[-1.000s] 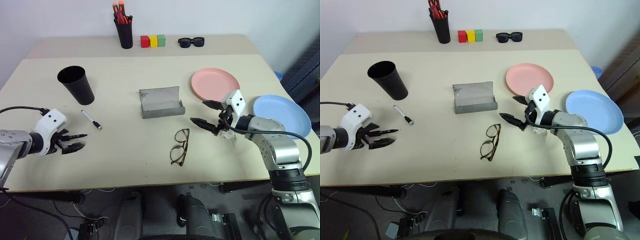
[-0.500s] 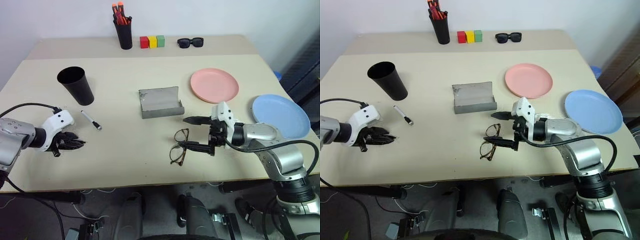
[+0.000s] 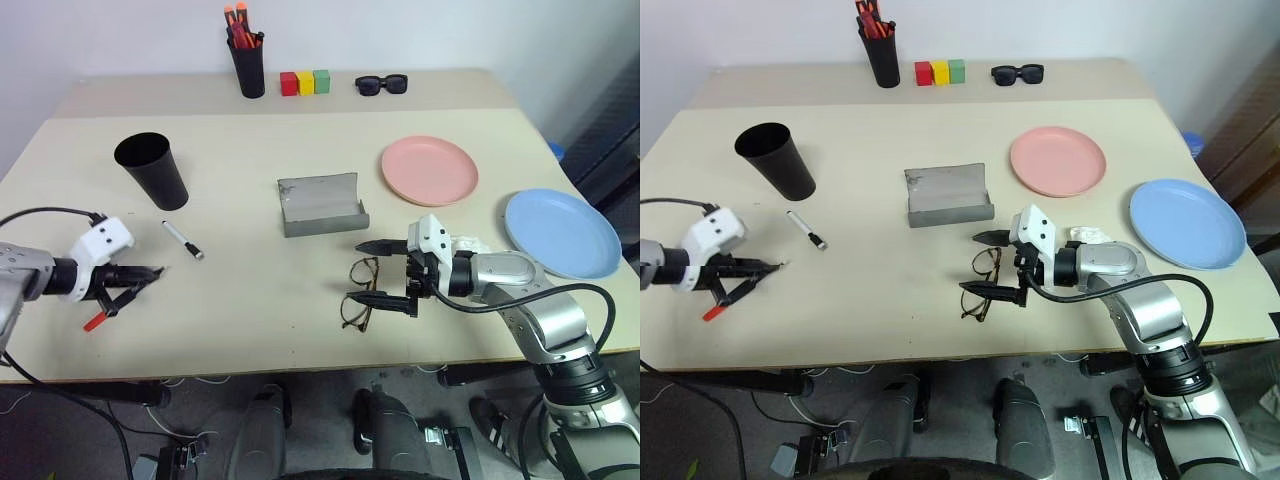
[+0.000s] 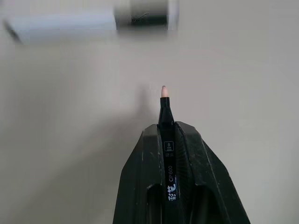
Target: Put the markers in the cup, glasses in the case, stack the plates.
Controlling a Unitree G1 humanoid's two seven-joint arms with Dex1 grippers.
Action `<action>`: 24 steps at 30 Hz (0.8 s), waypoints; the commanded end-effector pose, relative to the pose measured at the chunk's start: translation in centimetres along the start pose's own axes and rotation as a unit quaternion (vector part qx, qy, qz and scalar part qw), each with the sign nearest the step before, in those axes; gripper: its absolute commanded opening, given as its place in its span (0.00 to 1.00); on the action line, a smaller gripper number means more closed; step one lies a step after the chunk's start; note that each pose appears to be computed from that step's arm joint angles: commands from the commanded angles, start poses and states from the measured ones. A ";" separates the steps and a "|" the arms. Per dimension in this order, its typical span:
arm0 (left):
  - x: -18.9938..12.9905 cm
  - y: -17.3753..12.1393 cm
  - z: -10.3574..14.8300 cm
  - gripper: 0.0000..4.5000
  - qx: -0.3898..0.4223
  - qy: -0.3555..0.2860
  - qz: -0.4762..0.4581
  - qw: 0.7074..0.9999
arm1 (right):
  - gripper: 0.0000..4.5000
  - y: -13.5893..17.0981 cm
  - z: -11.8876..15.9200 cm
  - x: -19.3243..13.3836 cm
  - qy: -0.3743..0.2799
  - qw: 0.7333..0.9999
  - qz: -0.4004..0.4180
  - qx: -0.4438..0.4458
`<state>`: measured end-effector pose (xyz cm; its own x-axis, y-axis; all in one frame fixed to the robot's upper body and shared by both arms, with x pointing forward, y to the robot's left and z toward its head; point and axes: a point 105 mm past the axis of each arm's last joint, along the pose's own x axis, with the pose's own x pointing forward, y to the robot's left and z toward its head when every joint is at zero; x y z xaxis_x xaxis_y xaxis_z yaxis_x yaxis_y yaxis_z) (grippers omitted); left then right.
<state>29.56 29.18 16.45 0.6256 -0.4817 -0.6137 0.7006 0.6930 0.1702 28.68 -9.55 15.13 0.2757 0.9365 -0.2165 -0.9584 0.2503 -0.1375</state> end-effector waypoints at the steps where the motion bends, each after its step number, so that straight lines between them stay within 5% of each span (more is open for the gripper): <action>1: -3.3 0.0 8.6 0.02 0.025 -0.183 0.043 0.982 | 1.00 -0.7 2.0 0.6 -0.030 0.999 -0.010 -0.039; 4: -4.6 0.7 12.2 0.02 0.039 -0.271 0.105 0.956 | 1.00 -1.3 3.2 1.2 -0.050 0.997 -0.025 -0.050; 7: -6.8 4.9 15.9 0.02 0.030 -0.356 0.292 0.887 | 1.00 -2.7 5.7 2.5 -0.097 0.990 -0.067 -0.073; 14: -8.6 9.2 18.1 0.02 0.012 -0.414 0.483 0.771 | 1.00 -4.2 9.5 4.0 -0.178 0.971 -0.131 -0.089; 24: -4.0 10.9 16.5 0.02 -0.043 -0.432 0.512 0.742 | 1.00 -2.2 11.0 5.5 -0.218 0.967 -0.107 -0.078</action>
<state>41.13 29.95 30.94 0.8801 0.1840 0.4376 -0.2740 0.9497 0.1517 32.51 -2.72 23.73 0.4114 0.8847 0.2192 -0.8501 0.4592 -0.2580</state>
